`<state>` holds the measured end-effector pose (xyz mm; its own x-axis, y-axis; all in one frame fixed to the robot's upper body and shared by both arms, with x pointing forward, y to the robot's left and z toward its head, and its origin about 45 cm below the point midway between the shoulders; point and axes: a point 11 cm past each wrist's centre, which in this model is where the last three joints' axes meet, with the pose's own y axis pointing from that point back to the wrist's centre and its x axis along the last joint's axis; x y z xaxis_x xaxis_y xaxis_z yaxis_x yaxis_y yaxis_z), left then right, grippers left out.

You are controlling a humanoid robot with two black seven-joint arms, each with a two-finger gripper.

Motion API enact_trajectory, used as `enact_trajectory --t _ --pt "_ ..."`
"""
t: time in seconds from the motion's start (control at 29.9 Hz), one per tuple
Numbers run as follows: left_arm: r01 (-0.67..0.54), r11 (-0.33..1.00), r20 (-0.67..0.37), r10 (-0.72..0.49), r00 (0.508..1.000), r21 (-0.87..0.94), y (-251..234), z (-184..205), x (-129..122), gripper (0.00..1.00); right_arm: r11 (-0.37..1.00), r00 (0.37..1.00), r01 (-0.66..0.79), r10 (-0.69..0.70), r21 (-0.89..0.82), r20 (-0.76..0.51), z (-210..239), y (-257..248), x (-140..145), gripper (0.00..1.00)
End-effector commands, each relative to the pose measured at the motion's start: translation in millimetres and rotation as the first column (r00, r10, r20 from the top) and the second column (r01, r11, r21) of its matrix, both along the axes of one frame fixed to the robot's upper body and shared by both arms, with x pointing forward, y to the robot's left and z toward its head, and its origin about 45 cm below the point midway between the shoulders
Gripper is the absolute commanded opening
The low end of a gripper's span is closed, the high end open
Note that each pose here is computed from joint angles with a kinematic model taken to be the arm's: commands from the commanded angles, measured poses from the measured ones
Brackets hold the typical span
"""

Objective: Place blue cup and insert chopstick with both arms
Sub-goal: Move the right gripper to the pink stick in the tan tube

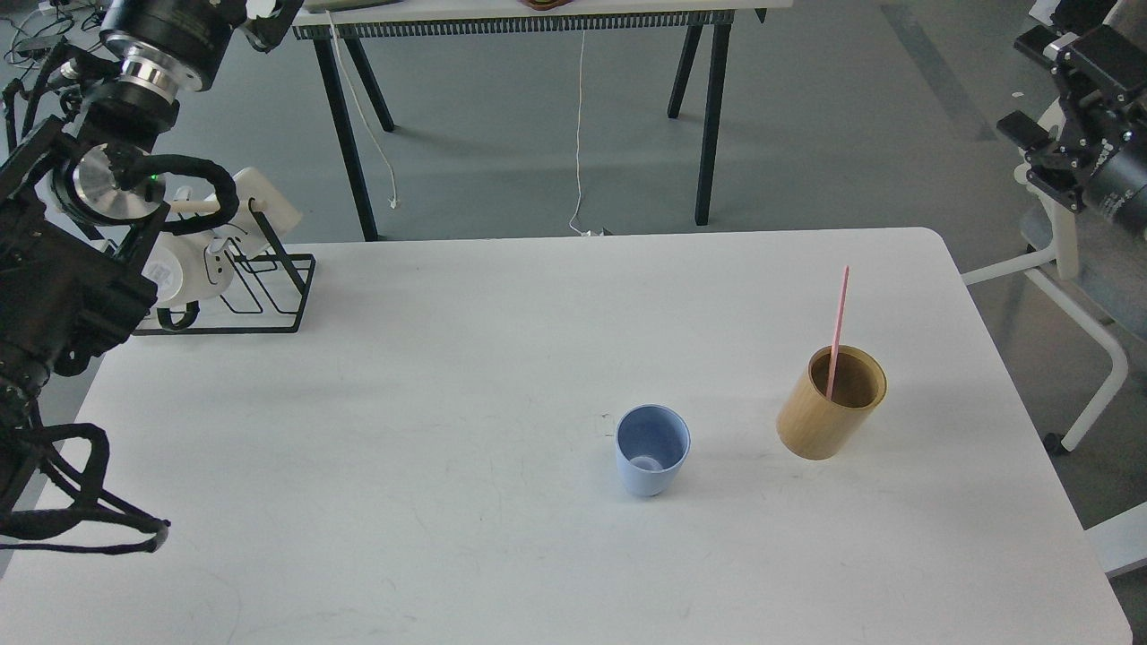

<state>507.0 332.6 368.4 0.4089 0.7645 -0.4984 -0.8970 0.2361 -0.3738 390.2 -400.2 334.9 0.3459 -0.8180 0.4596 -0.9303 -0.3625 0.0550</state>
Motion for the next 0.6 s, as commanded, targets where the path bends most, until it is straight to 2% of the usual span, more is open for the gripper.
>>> enact_trajectory --t 0.0,0.3,0.57 --pt "-0.039 0.999 -0.029 0.039 0.999 -0.009 15.1 -8.6 0.4 0.99 0.981 0.999 -0.045 0.050 -0.189 0.021 -15.7 15.7 -11.3 0.99" --pt "-0.113 0.994 -0.126 0.112 0.986 -0.002 39.7 -49.6 -4.9 0.99 0.818 0.978 -0.122 0.195 -0.562 0.071 -57.7 37.7 -31.9 0.98" --pt "-0.132 0.989 -0.155 0.121 0.980 -0.065 45.4 -66.7 -11.7 0.99 0.785 0.984 -0.159 0.173 -0.599 -0.034 -119.6 33.7 -48.4 0.97"
